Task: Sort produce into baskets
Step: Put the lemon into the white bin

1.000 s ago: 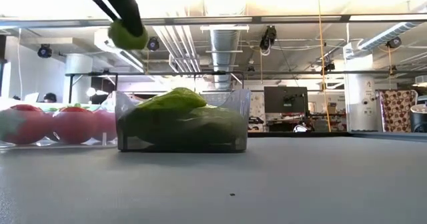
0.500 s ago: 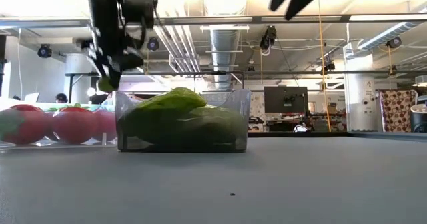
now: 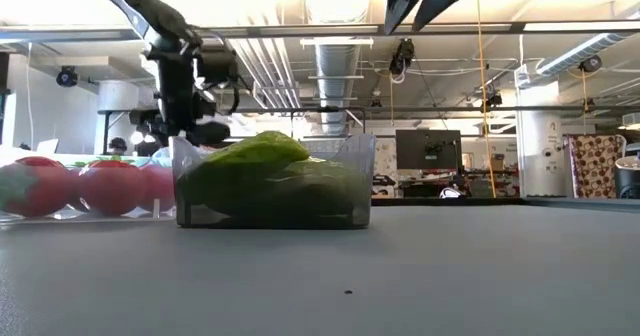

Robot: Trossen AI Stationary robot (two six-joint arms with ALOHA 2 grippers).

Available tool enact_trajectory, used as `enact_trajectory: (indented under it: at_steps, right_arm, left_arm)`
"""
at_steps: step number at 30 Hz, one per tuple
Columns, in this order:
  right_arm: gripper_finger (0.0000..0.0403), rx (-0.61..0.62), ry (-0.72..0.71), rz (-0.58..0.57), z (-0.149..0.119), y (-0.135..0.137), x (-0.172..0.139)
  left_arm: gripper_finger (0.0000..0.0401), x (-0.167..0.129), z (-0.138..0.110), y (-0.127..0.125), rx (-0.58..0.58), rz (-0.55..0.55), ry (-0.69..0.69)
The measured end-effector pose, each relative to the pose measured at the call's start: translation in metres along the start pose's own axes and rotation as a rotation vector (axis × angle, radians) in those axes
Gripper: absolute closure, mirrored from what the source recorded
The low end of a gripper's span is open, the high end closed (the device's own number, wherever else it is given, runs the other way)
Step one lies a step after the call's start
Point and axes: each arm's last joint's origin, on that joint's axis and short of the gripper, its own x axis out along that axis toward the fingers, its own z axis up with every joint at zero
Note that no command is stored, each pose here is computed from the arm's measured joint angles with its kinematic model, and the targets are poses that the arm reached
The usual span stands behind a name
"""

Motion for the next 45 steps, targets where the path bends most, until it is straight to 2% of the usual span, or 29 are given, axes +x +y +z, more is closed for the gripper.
enact_trajectory:
  at_steps: [5, 11, 16, 18, 21, 24, 27, 31, 35, 38, 40, 45]
  right_arm:
    - [0.0077, -0.024, 0.004, -0.051, 0.014, -0.014, 0.027]
    - [0.0056, 0.017, 0.067, -0.056, 0.021, -0.038, 0.046]
    - [0.0049, -0.029, 0.084, -0.027, 0.019, -0.037, 0.049]
    - [0.0050, -0.028, 0.083, -0.022, 0.018, -0.035, 0.051]
    - [0.0050, -0.011, 0.107, 0.040, 0.016, -0.032, 0.053]
    - [0.0050, 0.046, 0.133, 0.119, 0.016, -0.030, 0.056]
    - [0.0050, 0.068, 0.145, 0.142, 0.015, -0.026, 0.055]
    - [0.0051, 0.073, 0.145, 0.164, 0.010, -0.016, 0.049]
    - [0.0051, 0.061, 0.127, 0.194, 0.008, -0.008, 0.043]
    - [0.0051, 0.076, 0.098, 0.215, 0.010, -0.004, 0.041]
    - [0.0051, 0.088, 0.082, 0.227, 0.012, -0.002, 0.040]
    - [0.0051, 0.108, 0.059, 0.244, 0.015, -0.001, 0.040]
  left_arm:
    - [0.0207, 0.014, -0.004, -0.006, 0.010, -0.023, 0.069]
    - [0.0135, 0.009, -0.006, -0.002, -0.030, -0.021, 0.101]
    - [0.0105, -0.029, -0.007, 0.000, 0.015, -0.117, 0.177]
    - [0.0102, -0.053, -0.010, -0.004, 0.041, -0.198, 0.164]
    - [0.0104, -0.097, -0.025, -0.012, 0.150, -0.326, 0.089]
    - [0.0109, -0.142, -0.048, -0.018, 0.275, -0.475, -0.014]
    - [0.0113, -0.176, -0.079, -0.024, 0.391, -0.630, -0.075]
    - [0.0113, -0.208, -0.127, -0.029, 0.552, -0.772, -0.065]
    - [0.0114, -0.228, -0.172, -0.034, 0.665, -0.852, -0.017]
    - [0.0114, -0.238, -0.201, -0.036, 0.682, -0.876, 0.060]
    - [0.0114, -0.241, -0.218, -0.038, 0.696, -0.883, 0.158]
    - [0.0114, -0.241, -0.246, -0.048, 0.777, -0.860, 0.531]
